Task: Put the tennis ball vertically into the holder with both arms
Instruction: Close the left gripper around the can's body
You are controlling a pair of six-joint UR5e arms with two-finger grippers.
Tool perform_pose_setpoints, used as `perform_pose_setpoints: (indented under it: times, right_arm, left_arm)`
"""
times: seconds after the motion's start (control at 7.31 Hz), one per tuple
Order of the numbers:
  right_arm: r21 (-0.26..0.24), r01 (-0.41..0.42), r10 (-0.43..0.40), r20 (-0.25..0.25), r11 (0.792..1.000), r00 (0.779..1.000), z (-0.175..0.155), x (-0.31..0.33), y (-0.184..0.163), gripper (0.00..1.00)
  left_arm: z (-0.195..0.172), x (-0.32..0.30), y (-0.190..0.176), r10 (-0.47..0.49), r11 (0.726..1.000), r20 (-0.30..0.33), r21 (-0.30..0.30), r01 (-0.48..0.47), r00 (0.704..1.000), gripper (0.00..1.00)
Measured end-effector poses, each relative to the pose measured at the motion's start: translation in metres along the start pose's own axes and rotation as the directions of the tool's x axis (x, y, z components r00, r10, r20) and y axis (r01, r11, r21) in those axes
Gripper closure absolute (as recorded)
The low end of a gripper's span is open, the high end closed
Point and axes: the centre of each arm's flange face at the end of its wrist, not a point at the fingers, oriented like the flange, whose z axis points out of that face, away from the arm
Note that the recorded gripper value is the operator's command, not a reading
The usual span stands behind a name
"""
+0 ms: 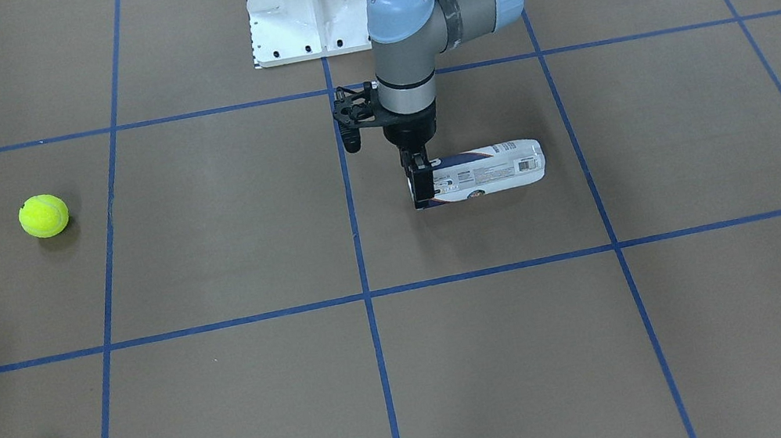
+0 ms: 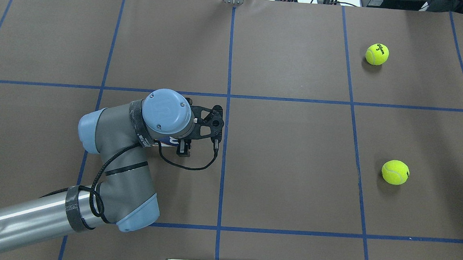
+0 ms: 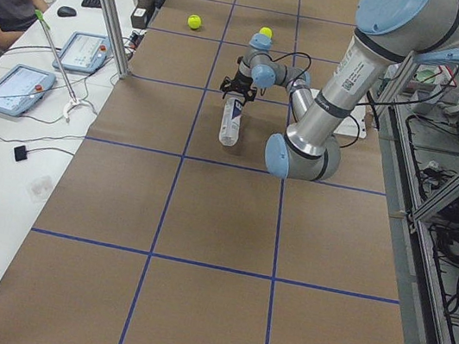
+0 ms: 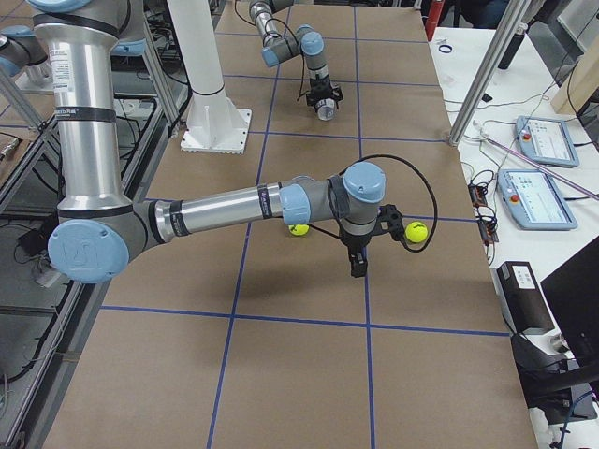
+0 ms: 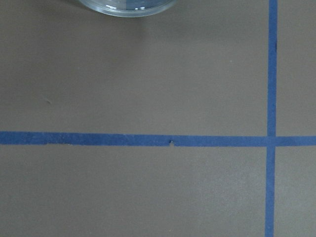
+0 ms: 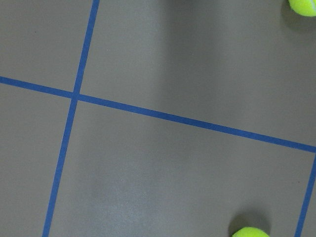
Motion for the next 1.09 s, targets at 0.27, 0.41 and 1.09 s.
perform_pose_setpoints:
  times: [0.27,0.41,1.09]
  right_arm:
    - [-0.001,-0.001,0.001,0.0,1.0,1.0,0.0,0.0,0.0,0.0]
    - [-0.001,0.0,0.0,0.0,1.0,1.0,0.0,0.0,0.0,0.0]
    - [-0.001,-0.001,0.001,0.0,1.0,1.0,0.0,0.0,0.0,0.0]
  left_arm:
    - [0.007,0.003,0.003,0.001,1.0,-0.006,-0.012,-0.001,1.0,0.01]
    - [0.01,0.004,0.004,0.001,1.0,-0.009,-0.018,-0.001,1.0,0.01]
    - [0.022,0.004,0.004,-0.001,1.0,-0.01,-0.017,0.001,1.0,0.06]
